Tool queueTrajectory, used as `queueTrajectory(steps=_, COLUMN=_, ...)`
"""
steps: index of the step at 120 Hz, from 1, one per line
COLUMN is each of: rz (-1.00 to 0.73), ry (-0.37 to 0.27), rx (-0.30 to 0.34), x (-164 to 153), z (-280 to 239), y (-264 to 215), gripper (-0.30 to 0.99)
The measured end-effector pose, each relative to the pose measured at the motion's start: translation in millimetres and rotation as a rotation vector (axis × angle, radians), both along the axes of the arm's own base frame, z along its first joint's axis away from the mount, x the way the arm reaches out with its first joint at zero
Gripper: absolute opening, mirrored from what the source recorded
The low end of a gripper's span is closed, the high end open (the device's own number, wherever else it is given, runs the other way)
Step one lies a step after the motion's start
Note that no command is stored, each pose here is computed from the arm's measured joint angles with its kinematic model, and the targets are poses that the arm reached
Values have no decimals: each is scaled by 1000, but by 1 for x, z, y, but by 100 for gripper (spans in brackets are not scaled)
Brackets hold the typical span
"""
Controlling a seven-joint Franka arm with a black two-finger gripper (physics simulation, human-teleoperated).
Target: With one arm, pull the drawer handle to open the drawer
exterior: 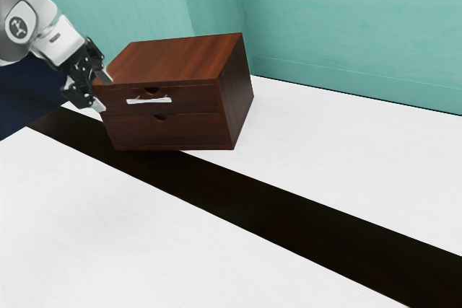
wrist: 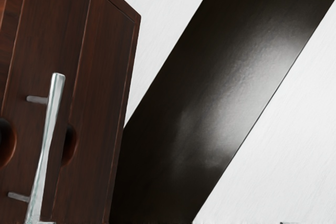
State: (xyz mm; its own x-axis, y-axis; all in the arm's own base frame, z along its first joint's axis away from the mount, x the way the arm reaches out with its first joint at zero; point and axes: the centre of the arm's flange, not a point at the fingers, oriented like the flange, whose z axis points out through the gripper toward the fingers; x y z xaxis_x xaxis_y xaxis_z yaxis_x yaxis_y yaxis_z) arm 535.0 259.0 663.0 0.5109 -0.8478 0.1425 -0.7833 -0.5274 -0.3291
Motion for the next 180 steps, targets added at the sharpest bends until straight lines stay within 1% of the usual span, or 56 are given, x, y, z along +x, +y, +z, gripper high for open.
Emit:
queueTrajectory(steps=19, rz=-5, ry=-17, rx=6, x=6, z=-8, y=-4, gripper=50)
queueTrajectory(steps=44, rz=-61, ry=-30, rx=11, x=25, z=-15, y=-36, gripper=38)
queueTrajectory(steps=59, rz=-87, ry=-23, rx=8, x=35, z=-23, y=-49, gripper=34)
queueTrajectory(steps=69, rz=-78, ry=-13, rx=3, x=37, z=-32, y=-43, gripper=32)
queueTrajectory(steps=90, rz=-22, ry=-10, rx=3, x=26, z=-37, y=-11, gripper=28)
queueTrajectory(steps=100, rz=-20, ry=-10, rx=4, x=26, z=-37, y=-9, gripper=24)
queueTrajectory(steps=109, rz=-31, ry=-4, rx=1, x=32, z=-43, y=-12, gripper=21)
queueTrajectory(steps=122, rz=-44, ry=10, rx=-4, x=41, z=-54, y=-16, gripper=21)
queueTrajectory(steps=129, rz=-47, ry=8, rx=-1, x=42, z=-55, y=-15, gripper=22)
queueTrajectory(steps=148, rz=-47, ry=-34, rx=23, x=45, z=-51, y=-11, gripper=23)
queueTrajectory(steps=180, rz=-51, ry=-71, rx=40, x=66, z=-70, y=-1, gripper=21)
